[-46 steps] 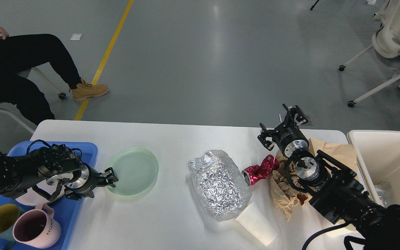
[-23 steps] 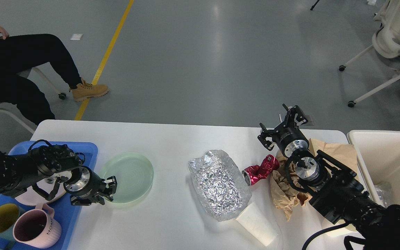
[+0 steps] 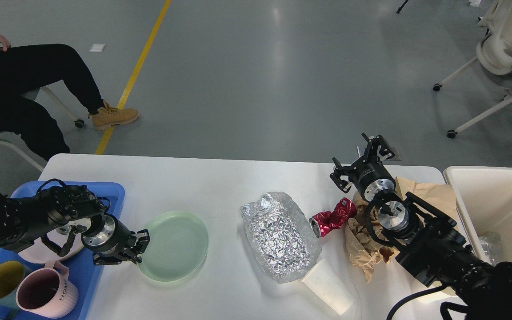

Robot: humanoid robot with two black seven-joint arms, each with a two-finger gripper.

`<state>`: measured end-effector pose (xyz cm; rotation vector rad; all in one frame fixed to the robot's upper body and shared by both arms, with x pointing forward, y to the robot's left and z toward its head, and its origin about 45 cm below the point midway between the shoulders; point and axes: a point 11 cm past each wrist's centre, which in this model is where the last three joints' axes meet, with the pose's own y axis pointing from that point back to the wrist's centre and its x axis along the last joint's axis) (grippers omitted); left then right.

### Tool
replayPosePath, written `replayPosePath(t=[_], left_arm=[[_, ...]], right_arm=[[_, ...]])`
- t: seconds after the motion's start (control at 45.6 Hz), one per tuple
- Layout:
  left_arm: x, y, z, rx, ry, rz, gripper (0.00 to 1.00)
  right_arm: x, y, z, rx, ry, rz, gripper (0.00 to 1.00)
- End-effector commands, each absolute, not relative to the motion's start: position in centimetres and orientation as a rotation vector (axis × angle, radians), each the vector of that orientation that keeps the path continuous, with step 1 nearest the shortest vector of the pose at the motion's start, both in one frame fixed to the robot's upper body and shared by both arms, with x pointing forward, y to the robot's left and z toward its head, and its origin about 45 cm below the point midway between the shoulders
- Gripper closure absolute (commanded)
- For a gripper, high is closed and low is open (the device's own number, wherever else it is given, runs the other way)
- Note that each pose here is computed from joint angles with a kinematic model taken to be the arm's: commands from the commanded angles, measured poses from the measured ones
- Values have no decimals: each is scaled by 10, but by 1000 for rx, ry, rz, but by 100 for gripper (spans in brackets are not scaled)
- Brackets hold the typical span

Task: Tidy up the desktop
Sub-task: 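Grasp the rim of the pale green plate with the left gripper, then lift the pale green plate and stack it on the pink plate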

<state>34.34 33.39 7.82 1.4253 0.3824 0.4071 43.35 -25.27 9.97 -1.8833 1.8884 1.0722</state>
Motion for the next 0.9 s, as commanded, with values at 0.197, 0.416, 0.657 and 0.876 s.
replayPosePath(t=[0.197,0.416,0.657,0.876], left_arm=[[361,367,123,1400,409,421,100],[376,366,155,1361,402,393,100],[391,383,203,1366,389,416,100],[393,431,249,1302,398,560,100]], right_arm=[[434,-252,100,-1884,1887,1072,0],[434,-252,100,-1884,1887,1072,0],[434,-252,100,-1884,1887,1072,0],[434,-252,100,-1884,1887,1072,0]])
